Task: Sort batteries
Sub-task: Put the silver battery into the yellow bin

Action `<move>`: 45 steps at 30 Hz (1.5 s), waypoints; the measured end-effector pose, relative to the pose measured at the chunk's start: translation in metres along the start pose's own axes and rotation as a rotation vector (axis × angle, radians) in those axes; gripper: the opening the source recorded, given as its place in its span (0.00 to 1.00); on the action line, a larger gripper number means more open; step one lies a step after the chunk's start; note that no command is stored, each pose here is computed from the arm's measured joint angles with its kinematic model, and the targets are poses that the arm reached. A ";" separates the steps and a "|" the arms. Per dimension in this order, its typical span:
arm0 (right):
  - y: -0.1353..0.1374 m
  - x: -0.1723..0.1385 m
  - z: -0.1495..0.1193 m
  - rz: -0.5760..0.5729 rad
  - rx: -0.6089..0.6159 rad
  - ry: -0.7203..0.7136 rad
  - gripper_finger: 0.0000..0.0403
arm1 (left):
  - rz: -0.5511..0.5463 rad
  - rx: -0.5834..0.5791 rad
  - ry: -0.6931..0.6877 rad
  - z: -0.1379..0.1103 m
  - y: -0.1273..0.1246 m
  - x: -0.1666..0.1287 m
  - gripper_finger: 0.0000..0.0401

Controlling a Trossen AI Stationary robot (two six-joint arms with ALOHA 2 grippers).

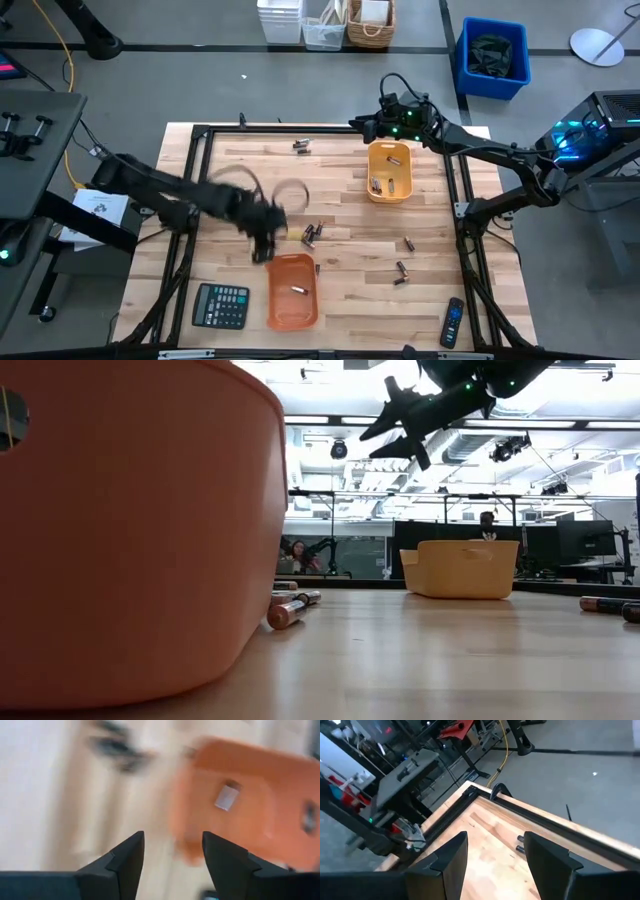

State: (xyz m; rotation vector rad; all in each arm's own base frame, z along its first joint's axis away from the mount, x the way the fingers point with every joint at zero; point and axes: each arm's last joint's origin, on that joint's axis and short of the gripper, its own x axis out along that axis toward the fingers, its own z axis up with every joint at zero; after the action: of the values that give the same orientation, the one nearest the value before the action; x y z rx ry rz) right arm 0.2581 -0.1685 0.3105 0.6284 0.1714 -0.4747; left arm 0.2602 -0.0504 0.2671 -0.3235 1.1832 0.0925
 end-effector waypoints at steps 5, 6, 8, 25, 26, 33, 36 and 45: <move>0.001 0.000 0.000 0.003 0.064 0.002 0.47 | 0.204 -0.362 0.096 0.005 0.073 -0.017 0.49; 0.001 0.000 0.000 0.002 0.063 0.002 0.47 | 0.286 -0.394 0.121 0.004 0.088 -0.017 0.49; 0.000 0.000 0.000 -0.007 0.074 -0.003 0.47 | 0.428 -0.432 0.157 0.005 0.115 -0.016 0.48; 0.000 0.000 0.000 -0.020 0.098 -0.011 0.47 | 0.264 0.284 0.590 0.009 0.191 0.033 0.47; 0.000 0.000 0.000 -0.020 0.098 -0.011 0.47 | 0.260 0.311 0.596 0.009 0.193 0.037 0.47; 0.000 0.000 0.000 -0.021 0.073 -0.010 0.47 | 0.203 0.405 0.677 -0.011 0.201 0.058 0.47; 0.000 0.000 0.000 -0.021 0.071 -0.010 0.47 | 0.209 0.437 0.649 -0.016 0.202 0.063 0.47; 0.000 0.000 0.000 -0.021 0.071 -0.010 0.47 | 0.268 0.528 0.623 -0.028 0.206 0.079 0.47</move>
State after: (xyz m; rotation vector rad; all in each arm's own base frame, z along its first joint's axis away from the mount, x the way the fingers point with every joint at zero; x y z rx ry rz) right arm 0.2582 -0.1685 0.3102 0.6942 0.1522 -0.5058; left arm 0.2163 0.1292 0.1440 0.3004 1.8067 -0.0982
